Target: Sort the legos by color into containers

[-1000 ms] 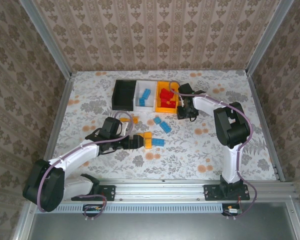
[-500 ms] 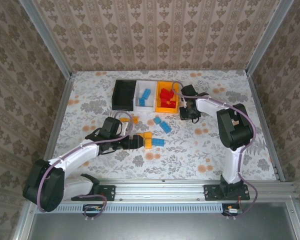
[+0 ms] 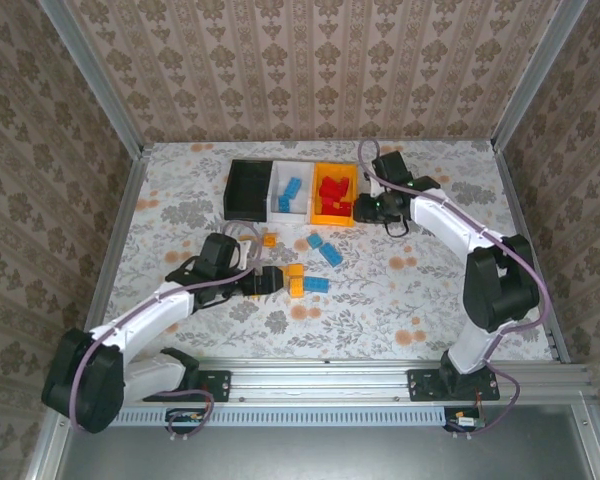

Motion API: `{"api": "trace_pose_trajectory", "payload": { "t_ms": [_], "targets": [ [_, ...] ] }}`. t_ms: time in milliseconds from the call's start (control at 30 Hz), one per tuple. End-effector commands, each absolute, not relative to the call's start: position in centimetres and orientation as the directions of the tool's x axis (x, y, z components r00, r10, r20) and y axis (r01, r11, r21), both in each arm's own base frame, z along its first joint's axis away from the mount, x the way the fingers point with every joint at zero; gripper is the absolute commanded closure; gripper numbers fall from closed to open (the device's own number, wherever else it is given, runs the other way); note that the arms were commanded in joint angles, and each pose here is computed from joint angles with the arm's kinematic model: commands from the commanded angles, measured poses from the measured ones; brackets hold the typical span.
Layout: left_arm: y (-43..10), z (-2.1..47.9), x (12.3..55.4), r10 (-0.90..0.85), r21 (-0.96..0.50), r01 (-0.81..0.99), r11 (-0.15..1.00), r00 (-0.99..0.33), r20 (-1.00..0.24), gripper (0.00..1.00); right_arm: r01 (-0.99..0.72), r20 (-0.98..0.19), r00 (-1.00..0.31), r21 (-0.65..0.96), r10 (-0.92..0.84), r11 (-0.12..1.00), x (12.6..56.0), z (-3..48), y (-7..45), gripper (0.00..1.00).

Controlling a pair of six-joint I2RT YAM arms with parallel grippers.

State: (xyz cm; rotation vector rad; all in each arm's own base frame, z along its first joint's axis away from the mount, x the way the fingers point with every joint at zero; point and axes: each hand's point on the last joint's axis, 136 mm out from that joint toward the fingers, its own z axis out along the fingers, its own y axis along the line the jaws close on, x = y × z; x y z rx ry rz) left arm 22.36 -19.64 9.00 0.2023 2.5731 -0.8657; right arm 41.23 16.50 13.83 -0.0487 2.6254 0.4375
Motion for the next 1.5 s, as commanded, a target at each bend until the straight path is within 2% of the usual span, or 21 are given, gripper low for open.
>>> {"api": "trace_pose_trajectory", "payload": {
  "t_ms": [0,167,300,400,633,900,1000,1133,1300,1467],
  "targets": [
    [-17.7,9.8,22.7,-0.055,-0.518,0.211,0.829,-0.891,-0.45,0.0,-0.115,-0.444,-0.894,0.358,0.061,0.927,42.8,14.8,18.5,0.69],
    [-14.8,9.8,22.5,-0.144,-0.522,0.125,0.844,-0.884,-0.445,0.0,-0.126,-0.448,-0.892,0.361,0.053,0.924,45.7,14.9,19.6,0.67],
    [-13.3,9.4,22.2,-0.193,-0.526,0.069,0.847,-0.884,-0.426,0.0,-0.122,-0.448,-0.893,0.344,0.048,0.931,47.3,14.7,19.8,0.41],
    [-12.8,9.1,22.2,-0.216,-0.531,0.043,0.846,-0.883,-0.416,0.0,-0.123,-0.463,-0.885,0.34,0.052,0.932,47.7,15.4,19.8,0.36],
    [-12.3,8.1,22.3,-0.208,-0.505,0.017,0.863,-0.899,-0.386,0.04,-0.117,-0.484,-0.872,0.338,0.066,0.934,45.1,17.0,18.6,0.35],
    [-13.7,7.3,22.3,-0.157,-0.488,0.037,0.872,-0.923,-0.351,0.07,-0.073,-0.431,-0.898,0.344,0.088,0.936,38.7,15.0,16.8,0.35],
    [-14.6,7.0,22.3,-0.113,-0.466,0.065,0.882,-0.932,-0.345,0.07,-0.096,-0.377,-0.925,0.327,0.037,0.94,36.0,12.8,17.3,0.36],
    [-16.0,6.7,22.3,-0.082,-0.468,0.09,0.879,-0.939,-0.335,0.07,-0.197,-0.323,-0.939,0.228,-0.117,0.954,33.2,9.6,19.1,0.35],
    [-16.7,7.0,22.7,-0.096,-0.498,0.089,0.863,-0.938,-0.333,0.07,-0.306,-0.311,-0.912,0.084,-0.267,0.948,33.4,7.8,21.0,0.34],
    [-16.3,7.1,22.2,-0.093,-0.494,0.094,0.864,-0.935,-0.341,0.05,-0.348,-0.278,-0.903,0.025,-0.328,0.937,34.8,6.1,22.5,0.32]
  ]
}}
